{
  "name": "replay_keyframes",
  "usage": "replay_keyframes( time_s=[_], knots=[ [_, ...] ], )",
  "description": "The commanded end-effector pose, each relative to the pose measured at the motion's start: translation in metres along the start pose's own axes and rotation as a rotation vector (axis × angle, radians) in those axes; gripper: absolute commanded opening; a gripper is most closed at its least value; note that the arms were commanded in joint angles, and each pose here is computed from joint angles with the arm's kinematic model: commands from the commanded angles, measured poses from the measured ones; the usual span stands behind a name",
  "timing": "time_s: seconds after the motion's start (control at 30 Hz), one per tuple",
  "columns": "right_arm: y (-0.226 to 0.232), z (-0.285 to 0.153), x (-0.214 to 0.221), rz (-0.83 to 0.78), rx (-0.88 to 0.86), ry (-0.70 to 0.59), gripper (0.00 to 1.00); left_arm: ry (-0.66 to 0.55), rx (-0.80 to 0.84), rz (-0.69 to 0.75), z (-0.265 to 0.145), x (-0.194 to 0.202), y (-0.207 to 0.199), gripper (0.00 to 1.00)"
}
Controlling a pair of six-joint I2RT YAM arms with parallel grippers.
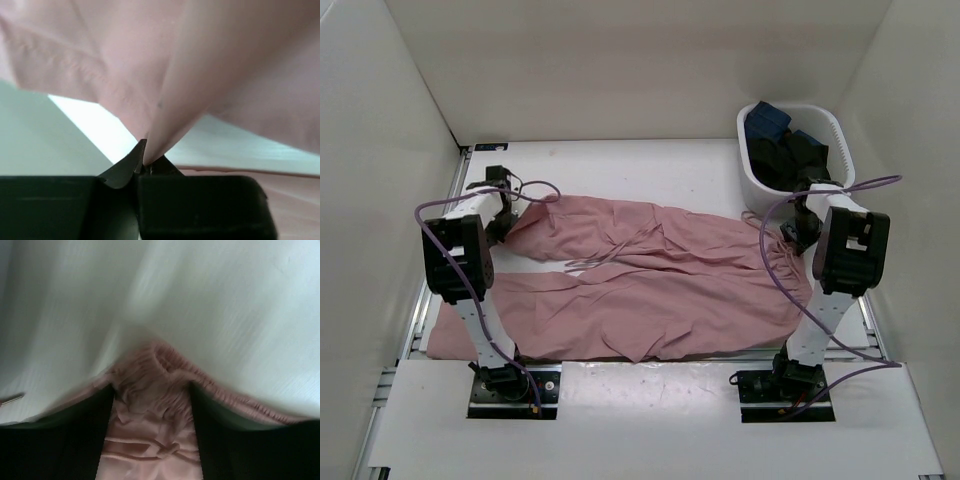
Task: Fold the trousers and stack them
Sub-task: Fold the trousers
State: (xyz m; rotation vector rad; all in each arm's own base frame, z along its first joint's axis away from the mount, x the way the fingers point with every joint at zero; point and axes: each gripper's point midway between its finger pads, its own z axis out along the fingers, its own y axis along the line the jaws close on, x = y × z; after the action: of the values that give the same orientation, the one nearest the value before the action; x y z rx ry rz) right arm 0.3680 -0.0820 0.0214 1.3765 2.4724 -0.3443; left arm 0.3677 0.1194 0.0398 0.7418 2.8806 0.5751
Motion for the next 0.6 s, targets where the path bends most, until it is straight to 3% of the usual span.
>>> replay_keyframes(
  time_s=[0.0, 0.1, 0.2, 0.57],
  knots=[
    [0.000, 0.009, -0.013, 0.015, 0.071, -0.047, 0.48, -0.074, -0.084, -0.030, -0.034, -0.009, 0.026, 0.14],
    [-0.002, 0.012, -0.009, 0.027, 0.086, -0.035, 0.15, -0.077, -0.090, -0.041, -0.040, -0.005, 0.030, 0.14],
    [-0.012, 0.007, -0.002, 0.025, 0.091, -0.030, 0.04, -0.084, -0.109, -0.048, -0.046, -0.004, 0.034, 0.14],
    [-0.013, -0.090, -0.038, -0.017, -0.133, -0.178, 0.00, -0.102, -0.304, -0.130, -0.105, 0.014, 0.127, 0.14]
  ],
)
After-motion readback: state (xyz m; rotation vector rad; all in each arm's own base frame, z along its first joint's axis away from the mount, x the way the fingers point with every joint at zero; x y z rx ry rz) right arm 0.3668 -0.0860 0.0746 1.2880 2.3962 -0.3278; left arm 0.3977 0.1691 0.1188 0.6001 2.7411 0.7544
